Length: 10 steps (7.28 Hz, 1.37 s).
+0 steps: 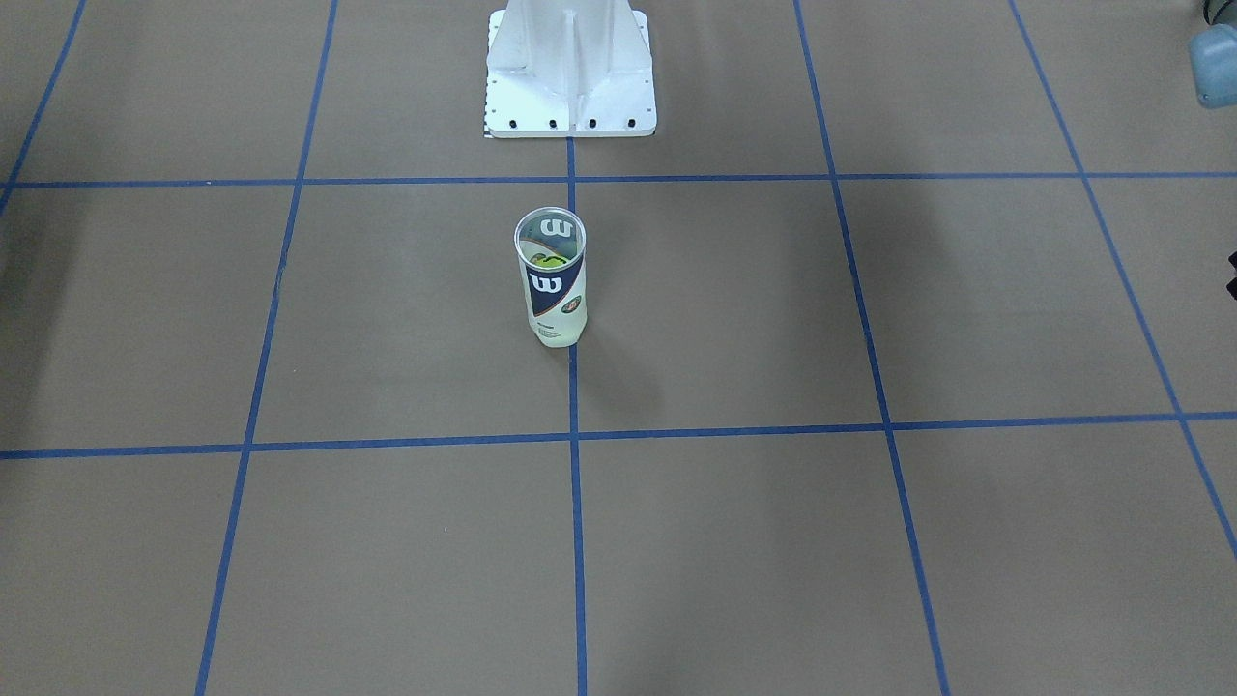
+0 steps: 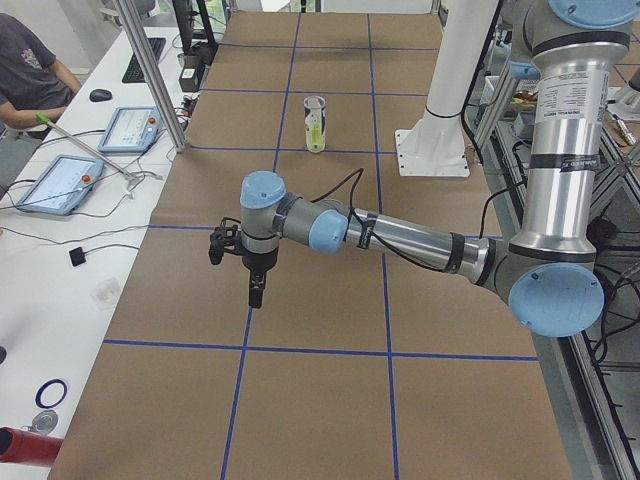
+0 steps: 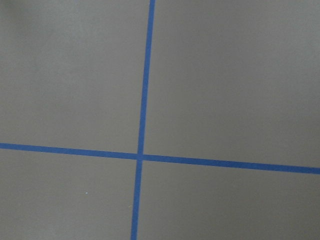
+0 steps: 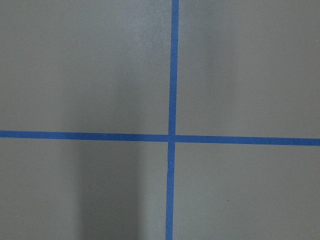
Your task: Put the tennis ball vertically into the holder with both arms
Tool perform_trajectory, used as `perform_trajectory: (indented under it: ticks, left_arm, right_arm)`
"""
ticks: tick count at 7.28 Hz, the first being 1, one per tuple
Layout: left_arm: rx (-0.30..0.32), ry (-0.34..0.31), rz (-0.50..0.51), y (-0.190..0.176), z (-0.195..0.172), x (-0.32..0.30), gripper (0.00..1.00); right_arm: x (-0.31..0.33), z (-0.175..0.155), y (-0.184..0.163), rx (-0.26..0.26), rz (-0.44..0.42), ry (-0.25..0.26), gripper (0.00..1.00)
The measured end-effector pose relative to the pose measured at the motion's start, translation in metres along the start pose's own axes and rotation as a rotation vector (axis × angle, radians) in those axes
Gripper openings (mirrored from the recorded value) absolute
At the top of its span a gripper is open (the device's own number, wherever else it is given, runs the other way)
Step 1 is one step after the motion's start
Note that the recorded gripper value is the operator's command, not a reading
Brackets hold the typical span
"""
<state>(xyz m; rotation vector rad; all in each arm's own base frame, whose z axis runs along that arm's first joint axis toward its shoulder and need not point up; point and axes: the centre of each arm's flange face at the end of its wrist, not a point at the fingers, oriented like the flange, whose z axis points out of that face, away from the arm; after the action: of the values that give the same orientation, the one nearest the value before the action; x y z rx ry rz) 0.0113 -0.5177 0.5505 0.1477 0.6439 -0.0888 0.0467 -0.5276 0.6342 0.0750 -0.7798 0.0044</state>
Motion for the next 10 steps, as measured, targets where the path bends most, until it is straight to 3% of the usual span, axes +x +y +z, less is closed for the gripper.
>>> perform_trajectory:
  ticks: [2,5,8,10]
  left_arm:
    - [-0.012,0.005,0.01,0.003,0.003,-0.004,1.0]
    - [-0.073,0.082,-0.015,0.026,0.014,-0.012,1.0]
    - [-0.077,0.09,0.027,0.028,0.014,-0.03,1.0]
    - [-0.095,0.143,-0.012,0.029,0.01,-0.059,1.0]
  right_arm:
    - [0.0,-0.001,0.002,0.003,-0.002,0.005,1.0]
    - [-0.002,-0.003,-0.001,0.006,-0.008,0.009,1.0]
    - [-0.002,-0.002,-0.002,0.003,-0.008,0.009,1.0]
    - [0.001,0.001,0.0,-0.004,-0.003,0.009,1.0]
